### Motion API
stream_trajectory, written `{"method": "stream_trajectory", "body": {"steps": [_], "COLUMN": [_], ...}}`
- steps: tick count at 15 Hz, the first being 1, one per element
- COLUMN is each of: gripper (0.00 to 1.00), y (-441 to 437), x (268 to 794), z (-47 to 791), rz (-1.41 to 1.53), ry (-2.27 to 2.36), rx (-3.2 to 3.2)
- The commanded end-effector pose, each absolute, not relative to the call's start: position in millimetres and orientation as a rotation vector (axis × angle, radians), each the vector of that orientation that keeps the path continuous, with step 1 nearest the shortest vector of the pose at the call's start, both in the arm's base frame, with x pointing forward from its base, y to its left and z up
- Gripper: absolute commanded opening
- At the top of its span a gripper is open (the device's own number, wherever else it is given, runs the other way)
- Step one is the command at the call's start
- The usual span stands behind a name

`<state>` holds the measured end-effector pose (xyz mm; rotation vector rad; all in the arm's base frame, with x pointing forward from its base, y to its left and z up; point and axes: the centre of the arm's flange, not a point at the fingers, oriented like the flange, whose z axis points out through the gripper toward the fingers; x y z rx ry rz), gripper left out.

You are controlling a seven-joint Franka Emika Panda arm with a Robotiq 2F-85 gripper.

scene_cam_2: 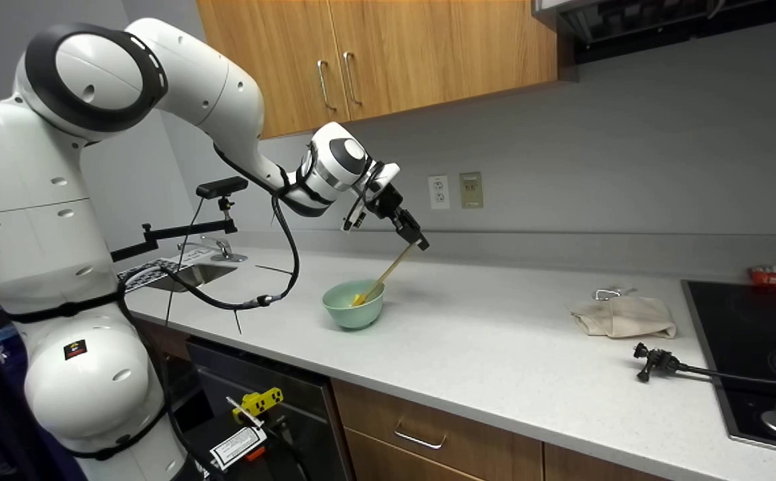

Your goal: Use the wooden spoon to mix in the bowl

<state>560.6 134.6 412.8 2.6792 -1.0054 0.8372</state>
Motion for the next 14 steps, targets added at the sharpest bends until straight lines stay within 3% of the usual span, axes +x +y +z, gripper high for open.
{"method": "stream_trajectory", "body": {"steps": [1,6,14], "gripper": [0.02,0.02,0.02], "y": [131.7,130.3,128.8], "x": [570.0,566.4,561.9], "z": [421.2,430.1,431.1], "rz": [0.927,1.075,1.008], "ry": [-1.088,-0.938,-0.733], "rx": [2.661,2.568,2.588]}}
